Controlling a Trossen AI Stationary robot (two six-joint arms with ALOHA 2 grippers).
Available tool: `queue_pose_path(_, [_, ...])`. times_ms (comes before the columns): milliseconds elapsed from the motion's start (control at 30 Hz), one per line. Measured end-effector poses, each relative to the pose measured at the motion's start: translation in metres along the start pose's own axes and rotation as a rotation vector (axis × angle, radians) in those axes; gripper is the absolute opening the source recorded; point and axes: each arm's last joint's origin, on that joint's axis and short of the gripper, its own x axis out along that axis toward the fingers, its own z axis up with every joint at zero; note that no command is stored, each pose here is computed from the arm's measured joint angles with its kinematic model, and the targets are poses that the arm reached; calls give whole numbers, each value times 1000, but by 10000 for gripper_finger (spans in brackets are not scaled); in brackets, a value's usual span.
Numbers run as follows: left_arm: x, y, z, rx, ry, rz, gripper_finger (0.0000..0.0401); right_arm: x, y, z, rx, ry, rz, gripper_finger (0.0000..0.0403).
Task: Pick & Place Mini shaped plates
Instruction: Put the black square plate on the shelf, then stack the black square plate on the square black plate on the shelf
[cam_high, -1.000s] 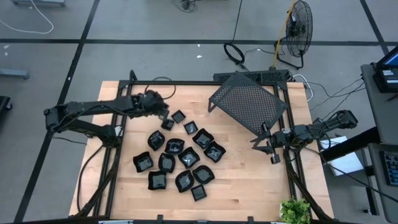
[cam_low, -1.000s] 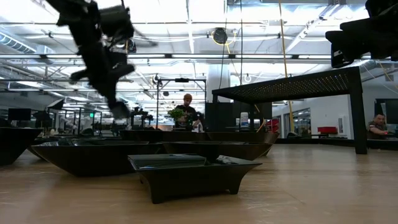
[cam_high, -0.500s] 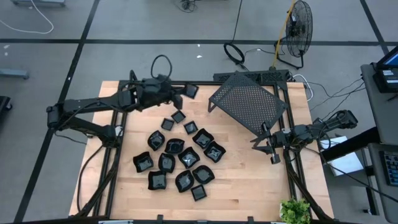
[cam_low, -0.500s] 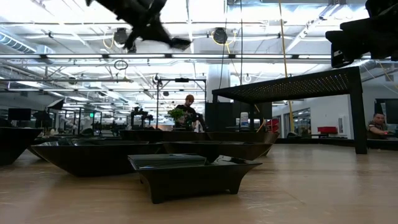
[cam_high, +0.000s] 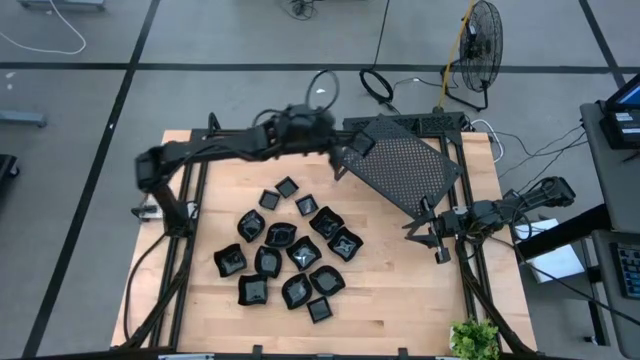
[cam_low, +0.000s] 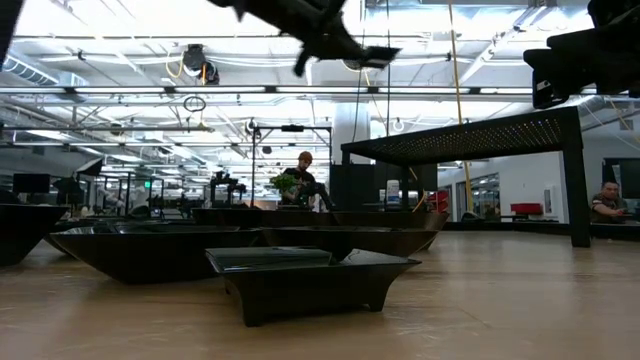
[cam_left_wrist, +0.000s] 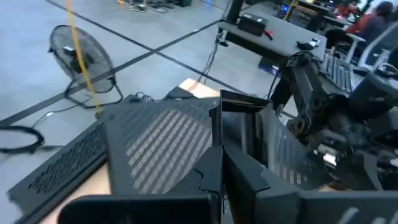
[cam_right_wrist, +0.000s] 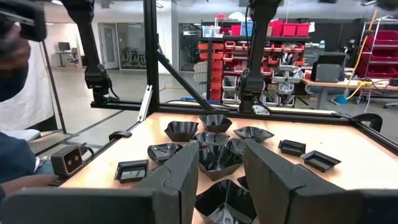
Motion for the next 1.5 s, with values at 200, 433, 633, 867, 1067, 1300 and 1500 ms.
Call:
queue_pose_path(200, [46,7,-11,11,79,20,4,0,0,0,0,0,0,114])
queue_pose_path(433, [71,24,-37,-3,156,105,24,0,0,0,0,0,0,114])
queue_pose_path(633, [74,24,-42,2,172,101,5,0,0,0,0,-1,0,114])
queue_pose_path(867, [66,21,-39,23,198,114,37,0,0,0,0,0,0,114])
queue_pose_path(1067, [17,13,-23,129,321,306,98,0,0,0,0,0,0,114])
queue_pose_path(1300, [-41,9,-37,139,664,554,159,0,0,0,0,2,0,114])
queue_pose_path(1500, [-51,27,-77,75,917,645,176,0,0,0,0,3,0,114])
